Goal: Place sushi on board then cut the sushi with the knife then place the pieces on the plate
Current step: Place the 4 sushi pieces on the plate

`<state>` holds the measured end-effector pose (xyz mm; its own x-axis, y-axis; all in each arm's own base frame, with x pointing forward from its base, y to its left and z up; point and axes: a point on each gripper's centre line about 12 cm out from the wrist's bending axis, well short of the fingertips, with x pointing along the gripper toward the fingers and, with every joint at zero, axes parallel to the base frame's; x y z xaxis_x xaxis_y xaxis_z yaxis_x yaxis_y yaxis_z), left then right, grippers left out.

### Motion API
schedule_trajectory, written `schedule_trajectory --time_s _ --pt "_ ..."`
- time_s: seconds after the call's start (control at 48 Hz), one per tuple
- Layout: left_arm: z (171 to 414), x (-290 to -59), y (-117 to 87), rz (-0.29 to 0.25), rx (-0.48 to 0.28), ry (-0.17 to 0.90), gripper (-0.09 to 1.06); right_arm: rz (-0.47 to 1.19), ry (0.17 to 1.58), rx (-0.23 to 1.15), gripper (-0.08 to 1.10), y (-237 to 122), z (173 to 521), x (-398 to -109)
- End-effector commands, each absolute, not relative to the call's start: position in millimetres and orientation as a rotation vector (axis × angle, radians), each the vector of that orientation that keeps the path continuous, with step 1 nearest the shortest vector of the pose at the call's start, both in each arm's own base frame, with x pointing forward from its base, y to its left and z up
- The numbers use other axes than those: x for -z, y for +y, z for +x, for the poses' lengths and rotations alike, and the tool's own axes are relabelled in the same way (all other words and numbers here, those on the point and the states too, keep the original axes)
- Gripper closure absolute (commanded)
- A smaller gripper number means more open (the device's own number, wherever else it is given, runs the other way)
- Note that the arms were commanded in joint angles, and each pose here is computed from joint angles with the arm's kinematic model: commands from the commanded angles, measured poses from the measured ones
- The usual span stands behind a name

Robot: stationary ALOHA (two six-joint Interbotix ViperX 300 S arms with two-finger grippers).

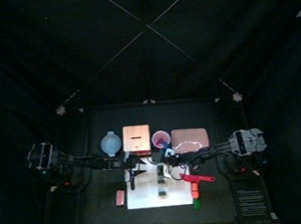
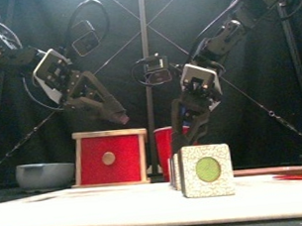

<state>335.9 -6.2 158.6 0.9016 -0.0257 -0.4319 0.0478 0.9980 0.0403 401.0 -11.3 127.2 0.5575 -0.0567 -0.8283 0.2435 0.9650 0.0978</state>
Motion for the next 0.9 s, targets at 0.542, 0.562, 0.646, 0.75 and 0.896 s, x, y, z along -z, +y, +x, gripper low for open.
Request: schedule_trajectory --time_s 0.542,0.562,0.646,0.75,0.896 --pt "335 -163 -7 0.048 0.037 0.431 0.18 0.211 0.878 0.186 0.47 -14 398 -189" --pt "335 -164 -7 0.048 0.037 0.429 0.18 0.211 0.876 0.186 0.47 -13 396 -193" --pt "335 -164 -7 0.048 0.037 0.427 0.18 0.217 0.864 0.190 0.47 -13 385 -209" --pt "334 -163 -7 0.048 0.038 0.434 0.18 0.230 0.852 0.193 0.47 -13 372 -222" --pt "333 -162 -6 0.047 0.037 0.437 0.18 0.264 0.844 0.198 0.47 -12 353 -231"
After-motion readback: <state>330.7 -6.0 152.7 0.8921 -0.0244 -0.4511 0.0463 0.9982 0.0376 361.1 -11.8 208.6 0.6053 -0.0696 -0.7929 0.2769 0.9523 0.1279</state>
